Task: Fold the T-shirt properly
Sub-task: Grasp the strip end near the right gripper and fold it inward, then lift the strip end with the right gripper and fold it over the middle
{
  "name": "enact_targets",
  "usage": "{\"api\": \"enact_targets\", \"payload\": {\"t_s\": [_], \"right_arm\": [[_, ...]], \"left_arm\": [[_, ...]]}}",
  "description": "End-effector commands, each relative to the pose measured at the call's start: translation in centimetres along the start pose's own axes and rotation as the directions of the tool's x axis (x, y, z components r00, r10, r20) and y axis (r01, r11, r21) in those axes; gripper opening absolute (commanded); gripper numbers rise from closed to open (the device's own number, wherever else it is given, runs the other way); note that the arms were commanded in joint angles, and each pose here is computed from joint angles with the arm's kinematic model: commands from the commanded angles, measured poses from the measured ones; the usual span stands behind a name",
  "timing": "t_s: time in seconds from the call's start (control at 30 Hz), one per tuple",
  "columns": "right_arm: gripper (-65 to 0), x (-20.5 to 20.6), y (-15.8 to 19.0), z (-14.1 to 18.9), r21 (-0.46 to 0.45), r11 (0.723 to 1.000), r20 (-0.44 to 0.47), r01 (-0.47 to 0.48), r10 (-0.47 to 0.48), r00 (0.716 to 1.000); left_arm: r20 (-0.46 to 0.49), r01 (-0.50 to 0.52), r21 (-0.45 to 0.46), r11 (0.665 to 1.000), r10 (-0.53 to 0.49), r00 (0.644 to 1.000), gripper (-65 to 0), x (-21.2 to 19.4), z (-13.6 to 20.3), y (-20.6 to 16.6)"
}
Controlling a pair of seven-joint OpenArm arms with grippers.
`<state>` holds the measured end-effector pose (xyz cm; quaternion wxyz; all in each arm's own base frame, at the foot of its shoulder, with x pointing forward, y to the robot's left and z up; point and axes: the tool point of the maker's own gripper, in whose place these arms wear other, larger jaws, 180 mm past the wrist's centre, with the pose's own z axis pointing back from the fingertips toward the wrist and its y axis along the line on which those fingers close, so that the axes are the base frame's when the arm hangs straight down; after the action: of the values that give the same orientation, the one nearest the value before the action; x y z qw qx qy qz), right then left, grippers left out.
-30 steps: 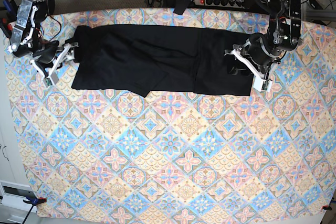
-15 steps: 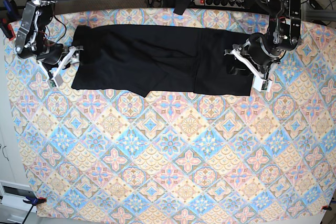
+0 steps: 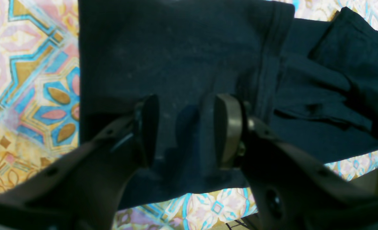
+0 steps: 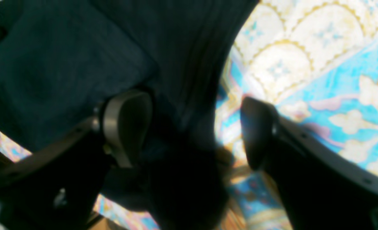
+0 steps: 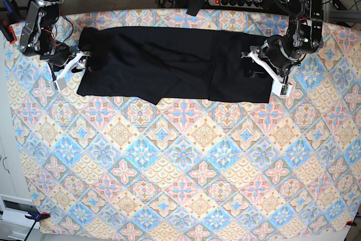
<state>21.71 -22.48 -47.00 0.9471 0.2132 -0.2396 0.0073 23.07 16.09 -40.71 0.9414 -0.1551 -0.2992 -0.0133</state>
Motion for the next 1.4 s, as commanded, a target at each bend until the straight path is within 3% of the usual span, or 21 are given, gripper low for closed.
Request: {"api": "enact_targets", "payload": {"t_s": [0.0, 0.23, 0.4, 0.5, 0.73, 0.87, 1.03, 1.2, 1.37], "right_arm": [[-18.6, -0.8, 0.3, -0.2, 0.006, 1.0, -0.041, -0.01, 0.01, 0.999], [-18.7, -2.1, 4.0, -2.4, 0.094, 0.994, -0.096, -0.055, 0.064, 0.993], [-21.0, -3.4, 4.6, -2.6, 0.105, 0.994, -0.116, -0.041, 0.054, 0.992], [-30.9, -3.3, 4.6, -2.6, 0.105, 0.994, -0.114, -0.042, 0.054, 0.992], [-65.0, -3.2, 4.4, -2.7, 0.104, 0.994, -0.114, -0.035, 0.047, 0.992], [-64.6, -2.8, 4.2, -2.6, 0.097, 0.995, -0.106, -0.036, 0.046, 0.993], [-64.8, 1.5, 2.7, -2.1, 0.053, 0.997, -0.023, -0.053, 0.055, 0.998], [-64.8, 4.4, -0.1, -1.3, -0.074, 0.991, -0.023, -0.113, 0.112, 0.993], [-64.8, 7.4, -2.9, 0.0, -0.203, 0.967, -0.029, -0.157, 0.154, 0.988]], "left_arm": [[0.038, 0.013, -0.007, 1.0, -0.013, 0.999, -36.9, 1.2, 0.3, -0.1], [0.045, 0.013, -0.004, 1.0, -0.013, 0.999, -36.9, 1.4, 0.4, 0.0], [0.046, 0.012, -0.002, 1.0, -0.011, 0.999, -36.9, 1.5, 0.4, 0.1], [0.048, 0.012, -0.002, 1.0, -0.012, 0.999, -36.9, 1.6, 0.4, 0.1], [0.051, 0.013, -0.002, 1.0, -0.013, 0.999, -36.9, 1.7, 0.4, 0.1], [0.051, 0.012, -0.003, 1.0, -0.012, 0.999, -36.9, 1.7, 0.4, 0.1], [0.067, 0.017, -0.003, 1.0, -0.017, 0.998, -36.9, 2.5, 0.4, 0.1], [0.07, 0.018, -0.004, 1.0, -0.018, 0.997, -36.9, 2.6, 0.4, 0.1], [0.077, 0.006, 0.013, 1.0, -0.007, 0.997, -36.9, 2.7, 0.7, 0.8]]}}
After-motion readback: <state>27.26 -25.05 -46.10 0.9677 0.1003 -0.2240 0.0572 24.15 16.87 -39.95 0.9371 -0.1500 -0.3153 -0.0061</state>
